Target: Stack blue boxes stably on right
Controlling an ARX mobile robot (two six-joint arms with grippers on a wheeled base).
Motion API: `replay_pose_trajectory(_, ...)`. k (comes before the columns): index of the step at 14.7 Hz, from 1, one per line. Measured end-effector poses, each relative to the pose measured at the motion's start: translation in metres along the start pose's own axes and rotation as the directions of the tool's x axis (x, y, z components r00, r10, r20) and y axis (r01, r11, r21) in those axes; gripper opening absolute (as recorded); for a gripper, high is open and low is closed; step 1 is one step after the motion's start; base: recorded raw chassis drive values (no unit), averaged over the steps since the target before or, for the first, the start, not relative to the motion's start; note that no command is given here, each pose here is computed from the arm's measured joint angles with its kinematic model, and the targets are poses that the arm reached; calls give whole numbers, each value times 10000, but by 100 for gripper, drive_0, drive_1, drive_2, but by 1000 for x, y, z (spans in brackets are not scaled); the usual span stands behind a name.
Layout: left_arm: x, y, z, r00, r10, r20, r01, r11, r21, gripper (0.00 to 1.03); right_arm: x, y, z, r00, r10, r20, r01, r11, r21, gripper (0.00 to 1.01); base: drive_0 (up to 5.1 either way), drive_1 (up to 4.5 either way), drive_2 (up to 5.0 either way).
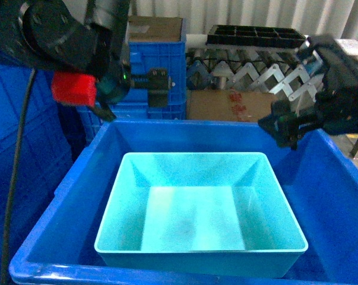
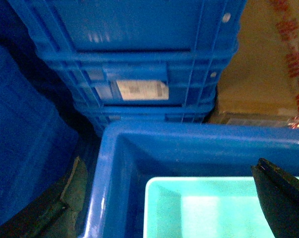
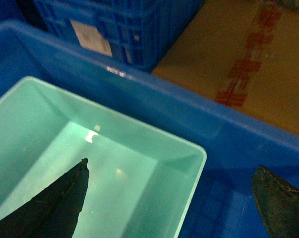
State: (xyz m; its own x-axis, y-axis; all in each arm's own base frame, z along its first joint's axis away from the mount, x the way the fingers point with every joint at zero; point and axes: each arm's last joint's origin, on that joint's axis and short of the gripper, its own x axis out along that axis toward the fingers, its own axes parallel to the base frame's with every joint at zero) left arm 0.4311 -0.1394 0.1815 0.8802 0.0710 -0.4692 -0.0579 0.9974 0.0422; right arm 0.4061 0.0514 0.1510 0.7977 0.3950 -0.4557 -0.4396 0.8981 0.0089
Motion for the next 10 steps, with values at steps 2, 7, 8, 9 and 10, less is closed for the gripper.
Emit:
replay_pose_trajectory(2, -33, 6, 22, 9959, -244, 872, 241, 9997, 48, 98, -30, -4, 30, 9940, -204, 1077, 182, 9996, 219, 98, 0, 0, 0)
replay_pose_trajectory(7, -140, 46, 53, 9483, -104, 3171, 83, 9999, 81, 98, -138, 4, 84, 9454, -749, 3171, 562, 9961, 676, 98, 0, 0, 0)
replay_pose_trajectory(8, -189, 64, 36, 9440, 188, 3294, -63, 9992, -390, 98, -181, 23, 75, 9388, -828, 3344, 560, 9945, 888, 98, 0, 0, 0)
replay_pose_trajectory(9, -218, 72, 26, 9328, 185, 3599, 160, 9956, -926, 98, -222, 41, 60, 9375, -1050, 3317, 620, 9885, 1378, 98, 0, 0, 0)
replay_pose_trajectory(10, -220, 72, 30, 9276, 214, 3729, 200, 9941, -1066, 98, -238, 48, 58, 9248, -1081, 3648, 597, 9881, 1414, 98, 0, 0, 0)
